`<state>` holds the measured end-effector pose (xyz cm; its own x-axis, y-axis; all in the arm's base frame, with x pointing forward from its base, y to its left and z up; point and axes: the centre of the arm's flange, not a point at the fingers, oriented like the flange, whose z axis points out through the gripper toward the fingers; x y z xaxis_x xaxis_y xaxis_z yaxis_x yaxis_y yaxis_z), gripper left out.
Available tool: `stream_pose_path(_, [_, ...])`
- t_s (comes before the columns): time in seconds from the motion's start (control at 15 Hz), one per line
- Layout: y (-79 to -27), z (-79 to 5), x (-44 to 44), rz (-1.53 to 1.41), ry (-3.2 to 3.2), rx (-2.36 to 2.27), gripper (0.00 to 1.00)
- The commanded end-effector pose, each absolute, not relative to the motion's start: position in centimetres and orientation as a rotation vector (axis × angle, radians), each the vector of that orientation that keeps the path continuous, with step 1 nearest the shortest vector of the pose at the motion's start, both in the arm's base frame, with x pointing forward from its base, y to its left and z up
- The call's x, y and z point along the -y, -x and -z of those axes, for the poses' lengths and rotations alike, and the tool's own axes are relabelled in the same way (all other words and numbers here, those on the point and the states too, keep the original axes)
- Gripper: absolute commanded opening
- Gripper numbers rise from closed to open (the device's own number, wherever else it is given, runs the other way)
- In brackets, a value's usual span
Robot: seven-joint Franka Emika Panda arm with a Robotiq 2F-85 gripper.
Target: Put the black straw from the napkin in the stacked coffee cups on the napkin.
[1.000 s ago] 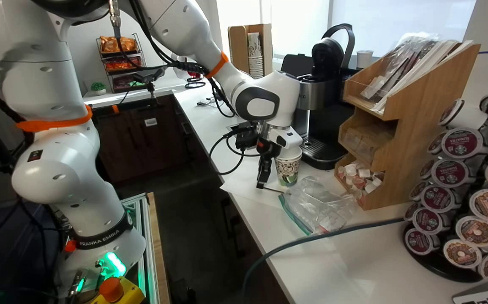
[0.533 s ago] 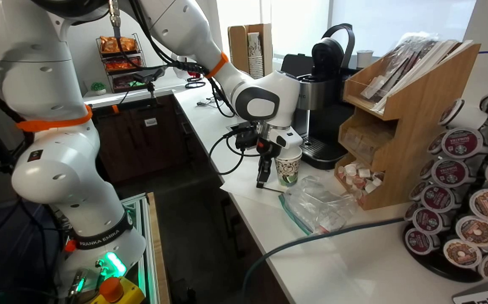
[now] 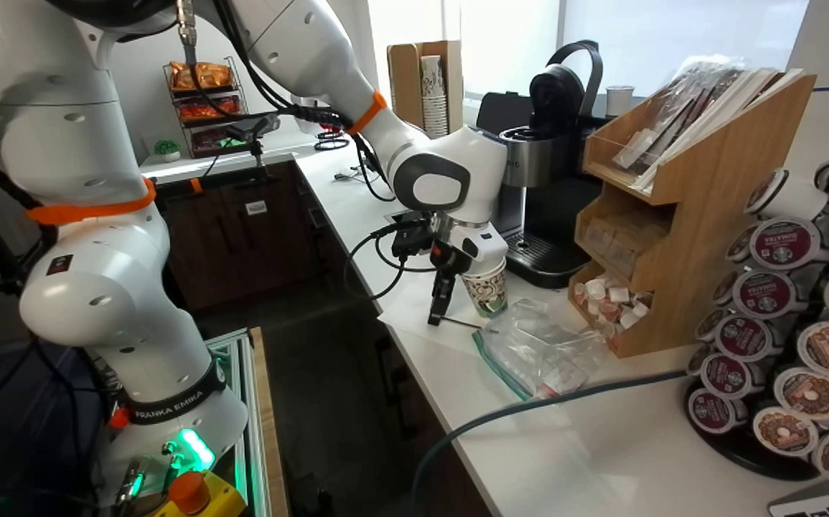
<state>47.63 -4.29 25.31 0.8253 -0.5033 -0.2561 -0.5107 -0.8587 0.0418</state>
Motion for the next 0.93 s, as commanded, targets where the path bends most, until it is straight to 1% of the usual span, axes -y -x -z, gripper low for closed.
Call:
stream_pose_path(0.0, [-46.2,-24.9,4.7,-0.374,2.944,-0.888,0.39])
stream_pose_path(0.07, [-46.2,-25.0,4.8,-0.367,2.944,-0.896,0.37])
stream_pose_path(0.2, [-46.2,-25.2,5.1,-0.348,2.943,-0.903,0.49])
stream_pose_path(0.27, [-46.2,-25.3,5.2,-0.340,2.945,-0.906,0.51])
stream_pose_path(0.33, [-46.2,-25.5,5.3,-0.332,2.947,-0.909,0.51])
stream_pose_path(0.4, [-46.3,-25.7,5.4,-0.322,2.950,-0.910,0.60])
stream_pose_path(0.47, [-46.4,-26.0,5.4,-0.301,2.955,-0.911,0.75])
stream_pose_path(0.53, [-46.4,-26.3,5.4,-0.284,2.959,-0.909,0.77])
stream_pose_path(0.73, [-46.3,-27.9,5.0,-0.212,2.977,-0.896,0.99])
stream_pose_path(0.87, [-46.1,-28.8,4.8,-0.175,2.985,-0.901,1.00])
